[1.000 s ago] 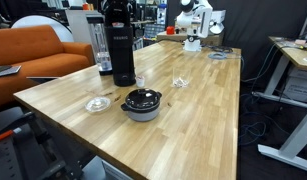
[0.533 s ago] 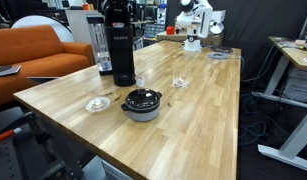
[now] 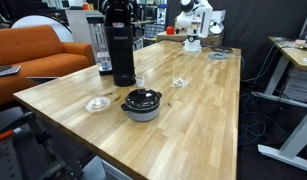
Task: Remove the capsule coffee from the coffee maker and place it on the table
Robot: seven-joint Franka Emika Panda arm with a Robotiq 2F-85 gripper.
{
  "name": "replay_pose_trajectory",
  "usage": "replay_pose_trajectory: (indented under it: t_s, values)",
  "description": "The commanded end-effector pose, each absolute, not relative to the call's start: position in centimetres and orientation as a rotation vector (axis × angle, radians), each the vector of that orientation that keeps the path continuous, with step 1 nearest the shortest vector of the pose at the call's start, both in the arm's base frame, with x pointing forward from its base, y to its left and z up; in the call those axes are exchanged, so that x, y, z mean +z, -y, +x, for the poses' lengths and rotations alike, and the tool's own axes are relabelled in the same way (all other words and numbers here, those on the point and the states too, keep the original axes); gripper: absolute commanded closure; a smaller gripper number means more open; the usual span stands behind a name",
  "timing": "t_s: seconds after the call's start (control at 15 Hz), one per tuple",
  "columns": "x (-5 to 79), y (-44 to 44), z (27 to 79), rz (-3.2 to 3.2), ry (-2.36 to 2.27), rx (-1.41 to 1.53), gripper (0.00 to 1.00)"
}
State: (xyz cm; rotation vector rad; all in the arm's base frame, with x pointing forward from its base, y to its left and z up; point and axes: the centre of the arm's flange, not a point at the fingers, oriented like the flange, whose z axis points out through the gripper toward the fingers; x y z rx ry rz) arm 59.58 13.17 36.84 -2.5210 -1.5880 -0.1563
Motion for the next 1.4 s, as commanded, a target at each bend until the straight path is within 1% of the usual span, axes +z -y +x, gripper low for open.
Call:
replay_pose_trajectory:
  t_s: [0.0, 0.4, 0.47, 0.6, 0.93, 1.2, 1.33]
  values:
    - [37.06, -13.20, 60.89, -2.479, 1.619, -0.160, 0.00]
    - [36.84, -13.60, 61.67, -2.459, 1.636, -0.157, 0.00]
    - [36.78, -13.59, 61.68, -2.456, 1.634, -0.157, 0.06]
    - [36.98, -13.62, 61.76, -2.456, 1.635, -0.164, 0.34]
    - [37.07, -13.89, 61.63, -2.446, 1.633, -0.148, 0.67]
    - [37.07, -13.83, 61.66, -2.442, 1.627, -0.143, 0.71]
    - [37.32, -13.74, 61.76, -2.443, 1.624, -0.147, 0.76]
